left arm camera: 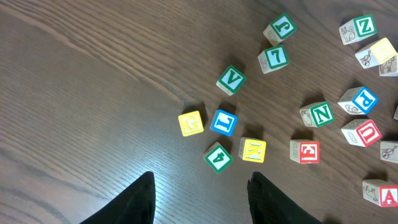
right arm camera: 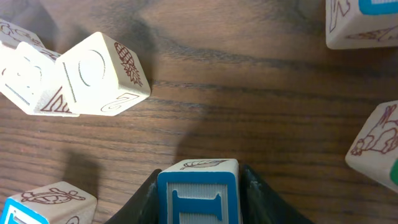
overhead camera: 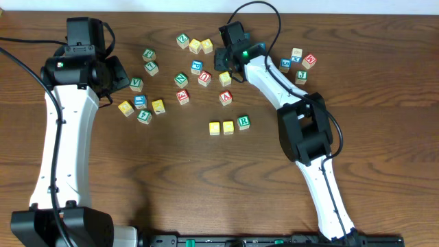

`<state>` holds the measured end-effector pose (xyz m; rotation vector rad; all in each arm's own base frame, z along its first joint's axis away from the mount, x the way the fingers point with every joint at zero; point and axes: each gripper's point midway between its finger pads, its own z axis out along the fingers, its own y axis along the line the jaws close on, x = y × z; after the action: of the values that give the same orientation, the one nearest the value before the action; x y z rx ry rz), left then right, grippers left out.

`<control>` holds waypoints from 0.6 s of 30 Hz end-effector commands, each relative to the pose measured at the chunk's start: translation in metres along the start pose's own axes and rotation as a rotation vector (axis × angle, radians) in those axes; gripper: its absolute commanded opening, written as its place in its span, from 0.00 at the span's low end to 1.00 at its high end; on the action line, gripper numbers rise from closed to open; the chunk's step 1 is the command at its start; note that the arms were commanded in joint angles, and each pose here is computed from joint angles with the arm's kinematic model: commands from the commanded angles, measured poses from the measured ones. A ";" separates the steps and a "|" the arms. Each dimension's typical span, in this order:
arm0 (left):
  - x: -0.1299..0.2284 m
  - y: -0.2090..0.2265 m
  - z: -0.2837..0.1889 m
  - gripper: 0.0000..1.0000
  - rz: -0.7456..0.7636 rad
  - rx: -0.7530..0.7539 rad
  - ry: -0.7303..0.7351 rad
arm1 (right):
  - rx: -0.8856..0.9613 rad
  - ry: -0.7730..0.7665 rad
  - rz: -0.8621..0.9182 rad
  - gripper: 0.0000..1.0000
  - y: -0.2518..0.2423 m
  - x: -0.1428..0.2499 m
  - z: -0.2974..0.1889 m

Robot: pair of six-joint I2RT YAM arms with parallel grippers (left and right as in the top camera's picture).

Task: Spell out CORL
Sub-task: 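Move right gripper back over the pile toward the blue L block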

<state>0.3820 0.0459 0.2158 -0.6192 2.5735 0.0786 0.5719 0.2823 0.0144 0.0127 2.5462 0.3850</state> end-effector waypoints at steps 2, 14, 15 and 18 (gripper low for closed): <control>-0.001 0.002 -0.003 0.47 -0.001 -0.001 -0.008 | 0.025 0.012 -0.029 0.29 -0.012 0.001 0.002; -0.001 0.002 -0.003 0.47 0.000 -0.001 -0.008 | 0.037 0.036 -0.226 0.23 -0.008 -0.019 -0.066; -0.001 0.002 -0.003 0.47 0.000 -0.001 -0.008 | 0.045 0.059 -0.250 0.22 -0.009 -0.017 -0.078; -0.001 0.001 -0.003 0.48 -0.001 0.000 -0.009 | 0.069 0.144 -0.301 0.18 -0.015 -0.003 -0.104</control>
<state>0.3820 0.0459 0.2158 -0.6192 2.5735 0.0786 0.5272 0.2512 0.0448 -0.2780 2.6944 0.2170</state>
